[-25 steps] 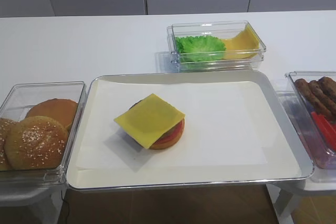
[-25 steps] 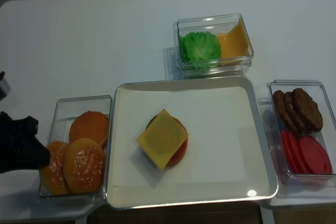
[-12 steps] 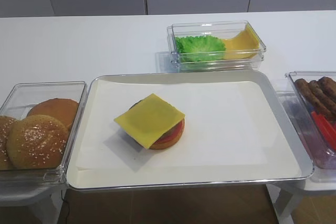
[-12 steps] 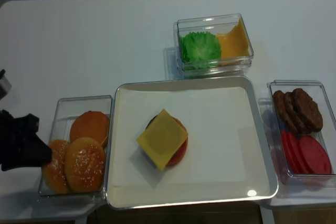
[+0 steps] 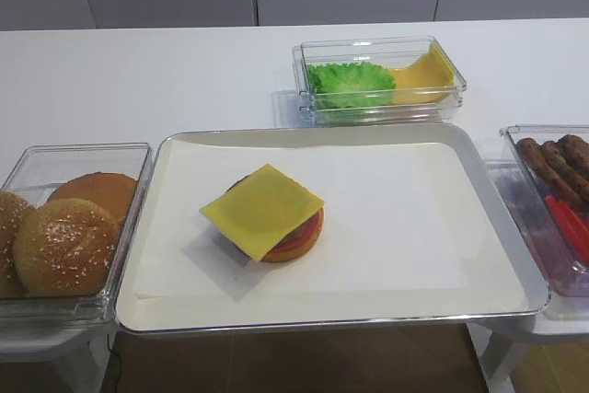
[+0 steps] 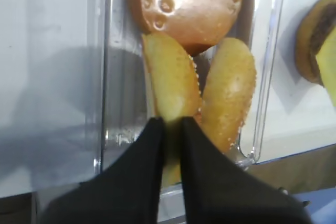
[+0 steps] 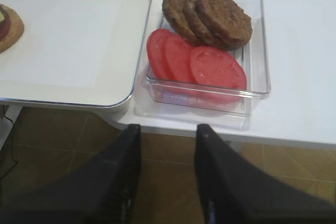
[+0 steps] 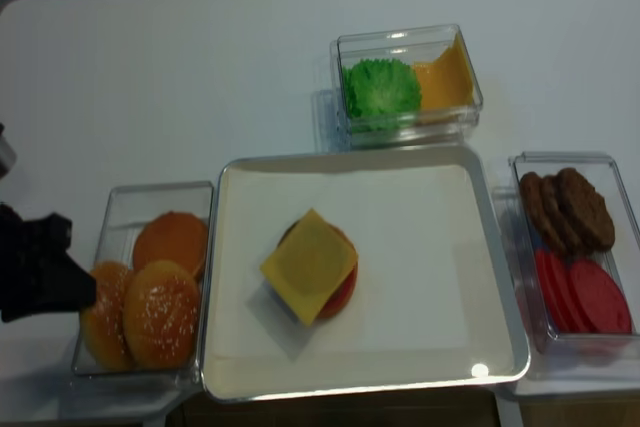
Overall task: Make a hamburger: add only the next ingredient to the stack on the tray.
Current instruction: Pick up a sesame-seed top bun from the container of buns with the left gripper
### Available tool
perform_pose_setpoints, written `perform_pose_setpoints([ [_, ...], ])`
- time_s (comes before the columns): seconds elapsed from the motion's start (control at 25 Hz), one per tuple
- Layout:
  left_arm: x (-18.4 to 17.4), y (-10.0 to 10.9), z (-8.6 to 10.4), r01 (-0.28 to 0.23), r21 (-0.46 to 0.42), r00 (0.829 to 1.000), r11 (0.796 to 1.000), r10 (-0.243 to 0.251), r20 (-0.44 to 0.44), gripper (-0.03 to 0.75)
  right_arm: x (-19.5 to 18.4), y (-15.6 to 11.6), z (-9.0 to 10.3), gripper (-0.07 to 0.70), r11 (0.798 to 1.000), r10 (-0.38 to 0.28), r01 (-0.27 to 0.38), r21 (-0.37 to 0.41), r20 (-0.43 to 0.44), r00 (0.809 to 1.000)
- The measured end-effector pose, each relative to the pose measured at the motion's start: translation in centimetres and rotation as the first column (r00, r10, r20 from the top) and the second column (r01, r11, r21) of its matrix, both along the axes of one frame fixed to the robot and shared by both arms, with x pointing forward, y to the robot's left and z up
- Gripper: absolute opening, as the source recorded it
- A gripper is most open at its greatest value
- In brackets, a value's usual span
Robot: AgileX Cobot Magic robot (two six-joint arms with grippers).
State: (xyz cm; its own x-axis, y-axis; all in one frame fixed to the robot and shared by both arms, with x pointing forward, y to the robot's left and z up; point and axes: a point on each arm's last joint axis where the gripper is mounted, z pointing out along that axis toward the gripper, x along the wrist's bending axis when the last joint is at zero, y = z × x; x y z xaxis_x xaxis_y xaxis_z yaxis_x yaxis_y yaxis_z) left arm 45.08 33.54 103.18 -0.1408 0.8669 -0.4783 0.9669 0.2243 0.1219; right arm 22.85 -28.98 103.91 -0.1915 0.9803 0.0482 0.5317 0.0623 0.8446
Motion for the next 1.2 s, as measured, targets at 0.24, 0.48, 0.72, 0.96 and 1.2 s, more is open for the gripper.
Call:
perform_pose_setpoints([
  [0.24, -0.4, -0.2, 0.9, -0.003, 0.006, 0.999, 1.0, 0.003, 0.04, -0.002, 0.0, 0.0, 0.0, 0.26, 1.0, 0.0, 0.0, 0.0, 0.0, 1.0],
  [0.48, -0.6, -0.5, 1.4, -0.01, -0.006, 0.998, 1.0, 0.011, 0.069, -0.01, 0.0, 0.0, 0.0, 0.26, 1.0, 0.0, 0.0, 0.0, 0.0, 1.0],
  [0.72, -0.5, -0.8, 1.8, -0.023, -0.044, 0.996, 0.999, 0.027, 0.09, -0.011, 0.0, 0.0, 0.0, 0.26, 1.0, 0.0, 0.0, 0.0, 0.0, 1.0],
  [0.96, -0.4, -0.8, 2.8, -0.023, -0.036, 0.991, 0.999, 0.028, 0.129, -0.013, 0.0, 0.0, 0.0, 0.26, 1.0, 0.0, 0.0, 0.0, 0.0, 1.0],
  [1.2, 0.3, -0.8, 4.3, -0.03, -0.06, 0.981, 0.998, 0.041, 0.188, -0.013, 0.0, 0.0, 0.0, 0.26, 1.0, 0.0, 0.0, 0.0, 0.0, 1.0],
])
